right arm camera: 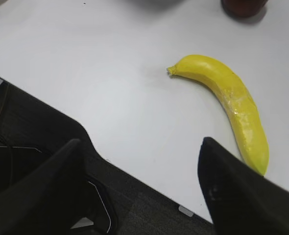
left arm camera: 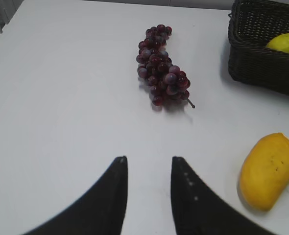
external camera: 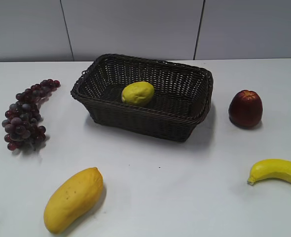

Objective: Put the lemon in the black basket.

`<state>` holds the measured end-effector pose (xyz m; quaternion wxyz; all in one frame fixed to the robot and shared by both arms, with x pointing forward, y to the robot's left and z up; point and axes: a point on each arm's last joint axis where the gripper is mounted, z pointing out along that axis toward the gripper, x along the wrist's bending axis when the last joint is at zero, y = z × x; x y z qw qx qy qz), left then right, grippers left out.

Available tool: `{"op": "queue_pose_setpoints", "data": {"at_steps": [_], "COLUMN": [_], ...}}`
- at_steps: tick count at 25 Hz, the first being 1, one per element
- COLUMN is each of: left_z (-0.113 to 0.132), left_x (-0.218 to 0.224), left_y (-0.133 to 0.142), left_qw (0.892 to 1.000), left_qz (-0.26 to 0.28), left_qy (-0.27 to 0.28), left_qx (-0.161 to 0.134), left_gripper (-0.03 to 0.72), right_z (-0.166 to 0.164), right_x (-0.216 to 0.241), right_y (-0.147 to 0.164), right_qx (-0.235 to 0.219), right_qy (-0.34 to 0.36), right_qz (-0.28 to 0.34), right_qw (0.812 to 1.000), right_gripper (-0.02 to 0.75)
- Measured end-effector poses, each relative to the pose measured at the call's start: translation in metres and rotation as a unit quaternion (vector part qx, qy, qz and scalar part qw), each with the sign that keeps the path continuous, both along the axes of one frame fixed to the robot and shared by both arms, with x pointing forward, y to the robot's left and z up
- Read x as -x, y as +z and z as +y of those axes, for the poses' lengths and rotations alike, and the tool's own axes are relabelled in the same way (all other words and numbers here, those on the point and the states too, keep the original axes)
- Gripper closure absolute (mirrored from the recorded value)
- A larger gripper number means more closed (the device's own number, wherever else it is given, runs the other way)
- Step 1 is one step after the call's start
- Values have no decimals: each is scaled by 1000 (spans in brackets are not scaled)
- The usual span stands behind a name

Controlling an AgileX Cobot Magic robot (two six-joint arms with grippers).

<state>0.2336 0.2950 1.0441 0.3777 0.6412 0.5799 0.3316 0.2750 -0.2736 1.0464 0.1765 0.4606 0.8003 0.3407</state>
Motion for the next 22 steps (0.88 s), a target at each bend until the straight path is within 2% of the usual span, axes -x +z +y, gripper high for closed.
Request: {"op": "queue_pose_setpoints", "data": {"at_steps": [6, 13, 22], "left_z": [0, 0, 0], "left_x": [0, 0, 0], "left_y": [0, 0, 0], "left_qw": [1000, 1000, 1000], "left_qz": [0, 0, 0], "left_qy": [0, 0, 0], "left_qx": [0, 0, 0], "left_gripper": [450, 450, 450], "right_z": [-11, -20, -21], "right_x": [11, 27, 42], "right_y": [4, 6, 7], "right_qx": [-22, -36, -43], "right_qy": [-77, -196, -235], "right_qz": [-45, -109, -156], "right_qw": [996, 974, 958], "right_gripper": [151, 151, 151]}}
